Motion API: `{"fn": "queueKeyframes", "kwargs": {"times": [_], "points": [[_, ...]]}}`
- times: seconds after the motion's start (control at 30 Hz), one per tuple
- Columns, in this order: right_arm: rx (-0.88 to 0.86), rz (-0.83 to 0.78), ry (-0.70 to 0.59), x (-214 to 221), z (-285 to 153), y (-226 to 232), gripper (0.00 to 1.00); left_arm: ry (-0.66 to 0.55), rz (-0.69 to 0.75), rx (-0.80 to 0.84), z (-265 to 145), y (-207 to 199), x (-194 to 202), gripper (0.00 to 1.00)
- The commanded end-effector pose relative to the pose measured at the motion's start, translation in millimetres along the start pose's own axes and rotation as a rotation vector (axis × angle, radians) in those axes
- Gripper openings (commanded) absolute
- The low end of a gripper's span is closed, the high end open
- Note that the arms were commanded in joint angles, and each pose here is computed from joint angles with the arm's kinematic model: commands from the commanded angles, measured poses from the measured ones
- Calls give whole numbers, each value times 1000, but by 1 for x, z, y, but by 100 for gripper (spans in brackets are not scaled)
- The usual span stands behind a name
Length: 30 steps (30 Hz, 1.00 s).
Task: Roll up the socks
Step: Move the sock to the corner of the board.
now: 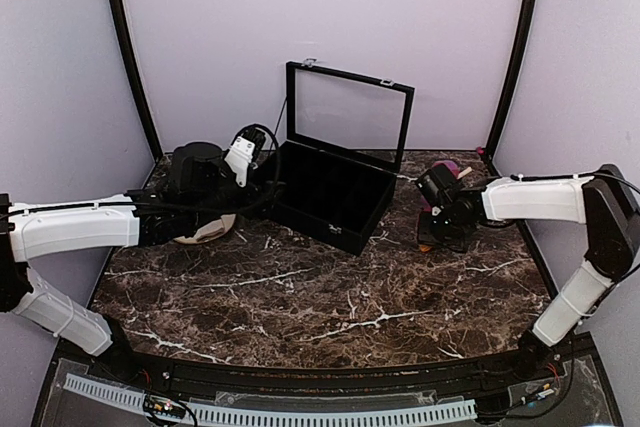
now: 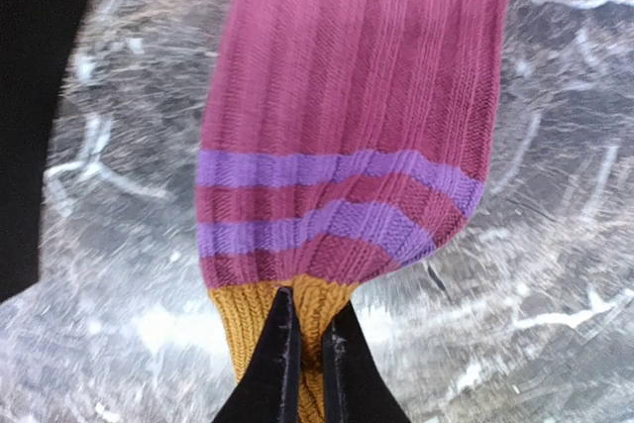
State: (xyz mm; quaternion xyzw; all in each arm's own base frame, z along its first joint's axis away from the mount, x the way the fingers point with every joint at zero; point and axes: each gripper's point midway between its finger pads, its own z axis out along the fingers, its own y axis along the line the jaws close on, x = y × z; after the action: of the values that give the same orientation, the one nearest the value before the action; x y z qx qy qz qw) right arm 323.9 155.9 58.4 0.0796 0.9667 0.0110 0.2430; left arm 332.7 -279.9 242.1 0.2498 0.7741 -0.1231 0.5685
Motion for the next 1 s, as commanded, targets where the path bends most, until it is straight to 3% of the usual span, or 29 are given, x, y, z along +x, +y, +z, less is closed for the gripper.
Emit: {"fn": "queueKeyframes", "kwargs": {"times": [0.0,0.2,0.6,0.97], "points": [[5,-43,-32,-8,-34,0,0,-92,-36,-12,-10,3,-31,86],[-34,-61,17,12,-54,11,0,-85,-55,2,-6,-1,-24,86],[-130,-87,191,137,-68,45,0,-24,-61,64,-10,-17,-3,86],[-253,-118,323,241,-109,48,3,76,49,219,-2,-109,27,84]]}}
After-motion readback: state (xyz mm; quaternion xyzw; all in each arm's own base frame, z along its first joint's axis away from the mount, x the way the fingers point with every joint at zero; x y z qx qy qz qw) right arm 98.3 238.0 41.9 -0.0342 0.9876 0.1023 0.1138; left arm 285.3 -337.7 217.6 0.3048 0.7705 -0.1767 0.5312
